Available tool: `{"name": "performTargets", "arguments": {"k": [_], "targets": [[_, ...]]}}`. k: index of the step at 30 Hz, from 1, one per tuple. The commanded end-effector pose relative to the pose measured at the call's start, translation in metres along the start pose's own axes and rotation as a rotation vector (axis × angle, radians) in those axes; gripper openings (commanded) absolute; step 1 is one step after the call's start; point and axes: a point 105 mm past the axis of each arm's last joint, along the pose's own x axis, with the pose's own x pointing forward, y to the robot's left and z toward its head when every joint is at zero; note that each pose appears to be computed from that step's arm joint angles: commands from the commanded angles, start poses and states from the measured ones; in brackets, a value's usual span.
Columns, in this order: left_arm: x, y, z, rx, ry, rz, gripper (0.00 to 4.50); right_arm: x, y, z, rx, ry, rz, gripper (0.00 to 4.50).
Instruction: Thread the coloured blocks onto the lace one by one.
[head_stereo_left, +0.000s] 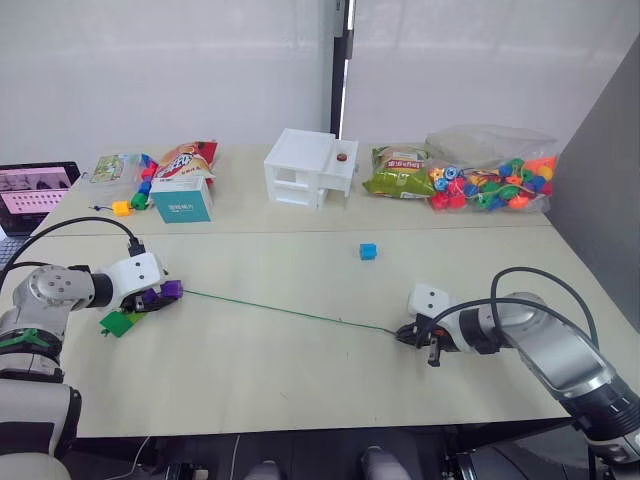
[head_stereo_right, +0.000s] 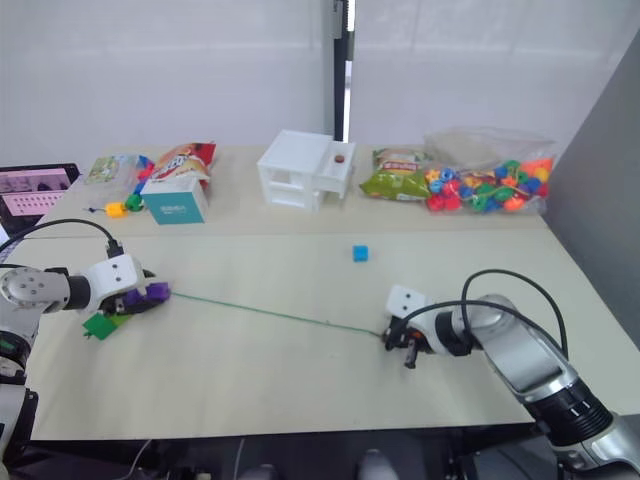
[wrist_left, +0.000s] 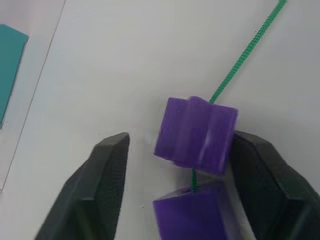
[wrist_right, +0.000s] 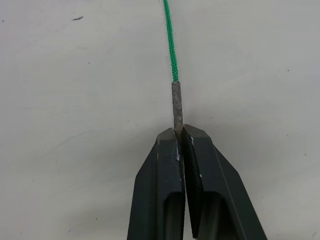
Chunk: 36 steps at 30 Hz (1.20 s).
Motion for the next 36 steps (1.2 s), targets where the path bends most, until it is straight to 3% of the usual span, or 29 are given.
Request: {"name": "performTargets", "arguments": {"k": [1, 5, 8, 11, 14, 17, 20, 22, 33, 36], "targets": [[-0.012, 0.019, 0.017, 0.013, -0.053, 0.037, 4.46, -0.005, -0.004, 0.01, -0.043, -0.019, -0.014, 0.0], [-0.013, 0.036, 0.063, 0.022, -0.236, 0.042, 4.46, -0.007, -0.003, 0.01, -0.044, -0.018, -0.013, 0.0], [-0.002, 0.03, 0.107, 0.058, -0.391, -0.022, 4.46, -0.007, -0.001, 0.011, -0.043, -0.019, -0.009, 0.0], [0.01, 0.013, 0.134, 0.055, -0.493, -0.114, 4.46, -0.007, -0.001, 0.011, -0.044, -0.021, -0.012, 0.0], [0.036, -0.034, 0.171, 0.058, -0.608, -0.274, 4.46, -0.008, -0.002, 0.014, -0.049, -0.031, -0.021, 0.0], [0.059, -0.085, 0.19, 0.072, -0.653, -0.406, 4.46, -0.007, 0.001, 0.02, -0.057, -0.047, -0.013, 0.0], [0.073, -0.121, 0.206, 0.022, -0.718, -0.486, 4.46, -0.005, 0.006, 0.026, -0.067, -0.065, 0.006, 0.0], [0.083, -0.139, 0.205, 0.017, -0.705, -0.519, 4.46, -0.003, 0.01, 0.029, -0.07, -0.074, 0.018, 0.0], [0.105, -0.187, 0.239, -0.014, -0.766, -0.65, 4.46, 0.007, 0.031, 0.027, -0.066, -0.056, 0.109, 0.0], [0.106, -0.194, 0.249, -0.012, -0.794, -0.671, 3.62, 0.008, 0.031, 0.027, -0.062, -0.056, 0.106, 0.0]]}}
